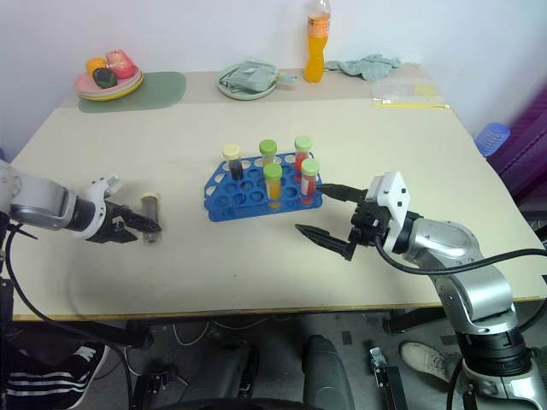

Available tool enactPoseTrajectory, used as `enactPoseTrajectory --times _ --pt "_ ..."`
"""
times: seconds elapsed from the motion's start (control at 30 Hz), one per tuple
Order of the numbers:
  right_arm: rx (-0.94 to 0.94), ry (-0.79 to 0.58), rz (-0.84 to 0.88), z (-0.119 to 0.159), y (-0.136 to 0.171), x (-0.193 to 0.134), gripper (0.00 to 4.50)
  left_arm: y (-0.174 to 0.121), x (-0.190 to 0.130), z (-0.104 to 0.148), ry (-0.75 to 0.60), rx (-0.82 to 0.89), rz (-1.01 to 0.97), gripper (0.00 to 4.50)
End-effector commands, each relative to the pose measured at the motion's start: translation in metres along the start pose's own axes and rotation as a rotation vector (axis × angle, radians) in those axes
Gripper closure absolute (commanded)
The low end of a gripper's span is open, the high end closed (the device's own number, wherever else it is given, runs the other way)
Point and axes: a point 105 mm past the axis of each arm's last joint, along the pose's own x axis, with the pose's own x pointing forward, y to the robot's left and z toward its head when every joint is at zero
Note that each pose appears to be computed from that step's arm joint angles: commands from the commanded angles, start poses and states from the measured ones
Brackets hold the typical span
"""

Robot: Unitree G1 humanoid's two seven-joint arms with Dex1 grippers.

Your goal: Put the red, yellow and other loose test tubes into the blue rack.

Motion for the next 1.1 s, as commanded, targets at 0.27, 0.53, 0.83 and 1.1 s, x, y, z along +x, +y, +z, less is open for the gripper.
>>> enactPoseTrajectory --times 0.27,0.53,0.83,1.1 --pt "-0.041 -0.03 -0.014 0.011 -0.001 -0.002 0.0 0.009 -0.012 0.014 -0.135 -0.04 0.062 3.64" --pt "-0.041 -0.028 -0.021 0.013 0.0 -0.003 0.0 -0.045 -0.053 0.061 -0.846 0.208 -0.037 3.64" --pt "-0.025 -0.026 -0.014 0.014 -0.003 -0.004 0.0 -0.099 -0.044 0.016 -1.202 0.729 -0.199 3.64" --pt "-0.031 -0.026 -0.022 0.013 -0.005 -0.005 0.0 -0.141 0.006 -0.012 -1.265 1.097 -0.297 3.64"
